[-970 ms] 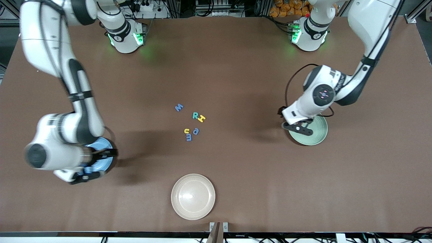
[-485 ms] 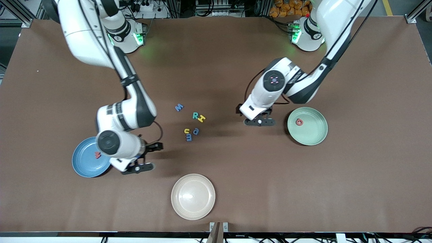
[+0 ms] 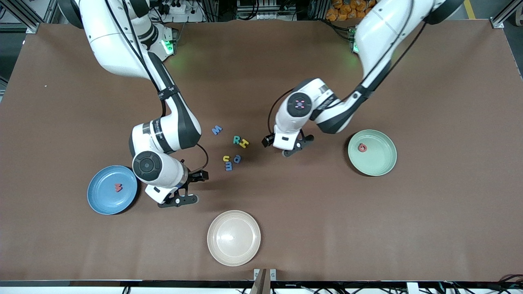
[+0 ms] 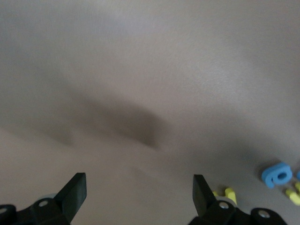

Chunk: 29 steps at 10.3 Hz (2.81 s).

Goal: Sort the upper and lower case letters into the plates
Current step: 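Move the left gripper over the yellow H in the letter pile, then grasp the yellow H with the left gripper and lift it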

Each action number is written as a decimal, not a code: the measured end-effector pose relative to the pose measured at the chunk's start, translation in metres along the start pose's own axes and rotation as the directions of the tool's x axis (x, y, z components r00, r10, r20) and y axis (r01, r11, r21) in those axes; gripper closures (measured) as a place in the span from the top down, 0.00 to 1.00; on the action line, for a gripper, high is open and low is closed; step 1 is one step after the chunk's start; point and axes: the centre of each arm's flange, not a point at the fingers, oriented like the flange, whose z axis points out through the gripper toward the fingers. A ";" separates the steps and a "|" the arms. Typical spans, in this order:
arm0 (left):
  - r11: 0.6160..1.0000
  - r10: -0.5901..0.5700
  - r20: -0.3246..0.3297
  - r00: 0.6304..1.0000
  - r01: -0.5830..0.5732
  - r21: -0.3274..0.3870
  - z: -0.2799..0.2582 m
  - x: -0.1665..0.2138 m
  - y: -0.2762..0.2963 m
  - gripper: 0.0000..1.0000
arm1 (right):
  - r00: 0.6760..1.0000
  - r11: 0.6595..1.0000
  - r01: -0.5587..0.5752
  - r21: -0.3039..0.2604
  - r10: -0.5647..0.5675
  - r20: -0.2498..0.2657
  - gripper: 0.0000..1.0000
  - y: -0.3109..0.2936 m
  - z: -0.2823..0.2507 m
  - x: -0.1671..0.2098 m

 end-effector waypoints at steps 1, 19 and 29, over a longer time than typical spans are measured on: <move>0.997 -0.079 -0.025 0.997 0.079 0.010 0.011 -0.010 0.004 1.00 | 1.000 1.000 -0.008 0.009 0.008 -0.013 1.00 -0.011 0.002 -0.002; 0.960 -0.272 0.081 0.959 0.276 -0.039 0.073 -0.076 0.078 0.79 | 0.999 0.999 0.034 -0.041 -0.033 0.010 1.00 0.098 0.010 0.013; 0.956 -0.285 0.080 0.955 0.289 -0.044 0.069 -0.068 0.080 0.65 | 0.999 0.998 0.032 -0.045 -0.032 0.007 1.00 0.066 0.012 0.009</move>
